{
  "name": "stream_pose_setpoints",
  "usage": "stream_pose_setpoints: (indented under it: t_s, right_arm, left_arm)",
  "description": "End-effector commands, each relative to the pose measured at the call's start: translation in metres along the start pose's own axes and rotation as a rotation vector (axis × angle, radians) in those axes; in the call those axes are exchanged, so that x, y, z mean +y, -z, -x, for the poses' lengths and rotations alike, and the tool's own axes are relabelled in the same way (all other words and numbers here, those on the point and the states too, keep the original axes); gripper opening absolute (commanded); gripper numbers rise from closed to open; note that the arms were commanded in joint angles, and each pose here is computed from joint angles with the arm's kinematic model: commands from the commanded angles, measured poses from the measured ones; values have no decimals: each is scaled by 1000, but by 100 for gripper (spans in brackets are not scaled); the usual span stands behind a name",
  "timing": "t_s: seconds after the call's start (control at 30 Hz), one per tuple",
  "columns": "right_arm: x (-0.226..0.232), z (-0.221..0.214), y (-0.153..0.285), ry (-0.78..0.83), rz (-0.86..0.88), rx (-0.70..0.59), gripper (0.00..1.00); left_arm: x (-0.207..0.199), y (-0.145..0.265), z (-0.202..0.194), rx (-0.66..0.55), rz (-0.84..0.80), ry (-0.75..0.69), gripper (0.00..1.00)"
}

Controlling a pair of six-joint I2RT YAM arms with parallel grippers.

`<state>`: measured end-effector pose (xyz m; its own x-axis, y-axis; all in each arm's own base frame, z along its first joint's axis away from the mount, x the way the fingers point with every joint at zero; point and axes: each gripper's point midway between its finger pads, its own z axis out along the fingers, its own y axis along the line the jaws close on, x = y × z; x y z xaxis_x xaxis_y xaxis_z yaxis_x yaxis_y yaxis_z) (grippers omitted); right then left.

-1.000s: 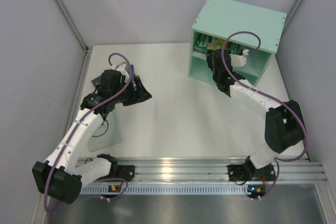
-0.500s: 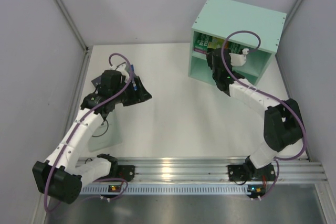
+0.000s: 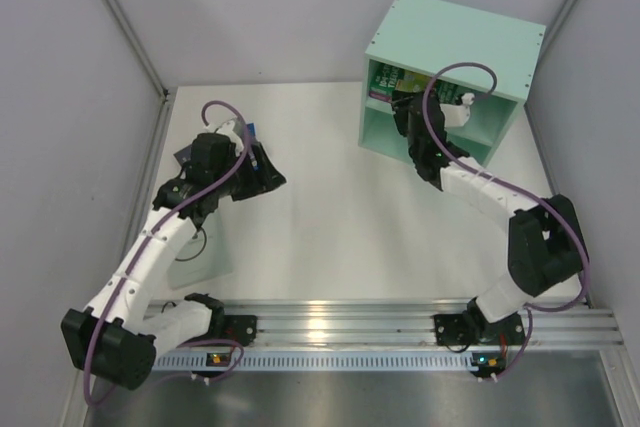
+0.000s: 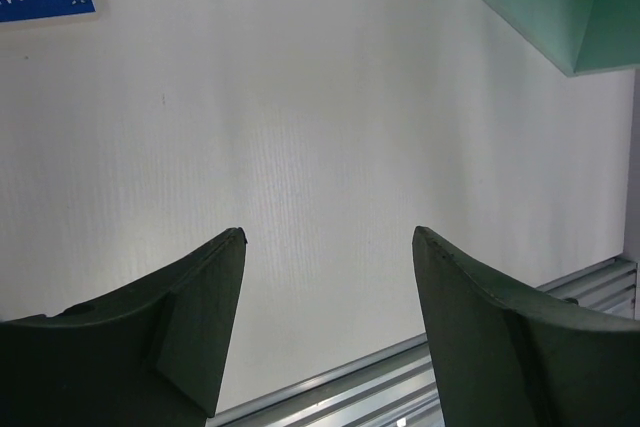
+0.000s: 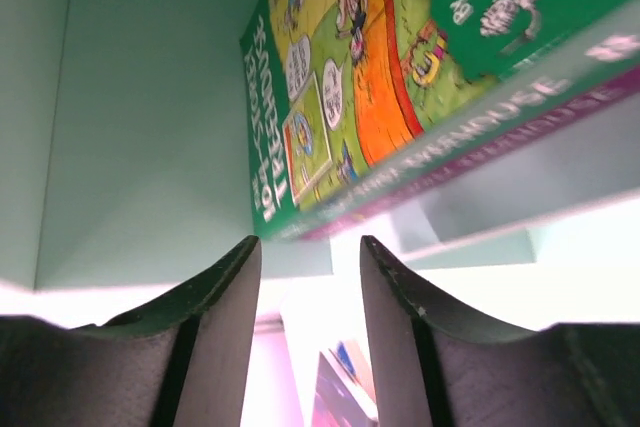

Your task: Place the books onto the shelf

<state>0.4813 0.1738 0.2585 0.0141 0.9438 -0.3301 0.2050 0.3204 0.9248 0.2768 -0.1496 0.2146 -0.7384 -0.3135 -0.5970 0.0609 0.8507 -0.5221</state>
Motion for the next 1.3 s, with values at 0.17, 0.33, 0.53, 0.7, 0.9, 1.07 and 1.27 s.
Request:
stream_pose_setpoints:
  t_s: [0.17,0.33,0.53,0.7,0.9,1.07,1.27]
  right_arm:
    - [49,26,61,118,157,79,40]
    - [17,26,80,288,53,228,40]
    - [1,41,102,490,24,358,41]
    - [2,60,102,596,45,359,36]
    - [-12,69,93,700,7,345,31]
    - [-2,71,76,737,75,296,27]
    - [9,72,71,759,133,260,22]
  left_arm:
    - [-25,3,55,-178,-47,34,73]
    - [0,-6,81,-182,40,55,74]
    - [48,0,123,-225,108,168,75]
    - [111,1,137,-245,233,264,77]
    - [175,-4,132,-231,310,412,77]
    - [204,-10,129,-234,406,419,77]
    - [252,-15,119,-203,507,483,77]
